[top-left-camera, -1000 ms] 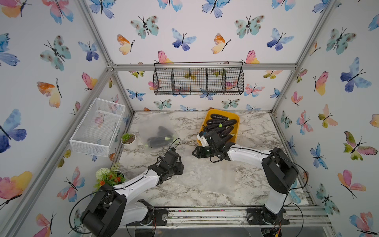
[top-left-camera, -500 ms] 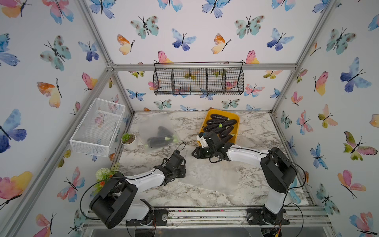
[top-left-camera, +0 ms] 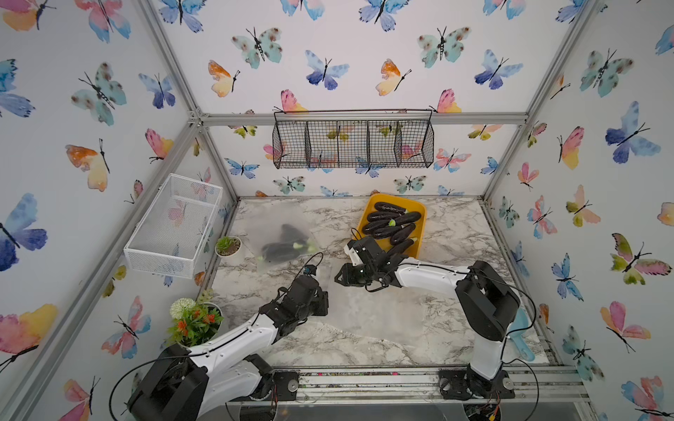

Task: Place the eggplant in a zip-top bag and seal the zipper
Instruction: Open the zipper food storage bag.

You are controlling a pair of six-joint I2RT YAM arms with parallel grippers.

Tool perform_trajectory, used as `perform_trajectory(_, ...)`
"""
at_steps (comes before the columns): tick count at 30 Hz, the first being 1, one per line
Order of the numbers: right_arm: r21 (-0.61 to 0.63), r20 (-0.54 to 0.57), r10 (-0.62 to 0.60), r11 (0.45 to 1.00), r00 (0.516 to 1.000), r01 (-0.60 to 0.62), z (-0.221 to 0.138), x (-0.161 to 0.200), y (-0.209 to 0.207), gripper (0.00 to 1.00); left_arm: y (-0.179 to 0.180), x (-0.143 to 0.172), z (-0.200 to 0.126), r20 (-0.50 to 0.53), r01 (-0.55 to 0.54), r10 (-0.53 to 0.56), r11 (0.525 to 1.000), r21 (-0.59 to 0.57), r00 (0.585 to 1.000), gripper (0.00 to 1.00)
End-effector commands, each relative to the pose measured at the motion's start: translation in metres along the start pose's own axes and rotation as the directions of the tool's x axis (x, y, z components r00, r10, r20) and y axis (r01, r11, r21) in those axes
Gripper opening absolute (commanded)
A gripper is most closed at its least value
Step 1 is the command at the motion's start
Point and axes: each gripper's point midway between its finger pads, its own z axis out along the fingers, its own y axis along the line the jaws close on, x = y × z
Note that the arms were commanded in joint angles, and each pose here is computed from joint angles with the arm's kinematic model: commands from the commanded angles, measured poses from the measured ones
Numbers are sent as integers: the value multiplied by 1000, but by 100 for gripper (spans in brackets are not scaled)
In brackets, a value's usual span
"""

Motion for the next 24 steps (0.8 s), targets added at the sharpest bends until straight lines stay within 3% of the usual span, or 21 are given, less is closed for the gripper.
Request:
perform_trajectory(1,19,-27,89,996,996,-89,8,6,3,33,1,14,-1,-26,-19,19,1000,23,999,0)
perform_trajectory(16,110,-78,148,984,986,-139,30,20,-15,29,-19,16,-7,17,-59,58,994,90,998,0)
perform_trajectory(24,89,-102,140,987,985,-131,35,26,-14,27,-23,17,-5,20,-69,68,992,102,997,0)
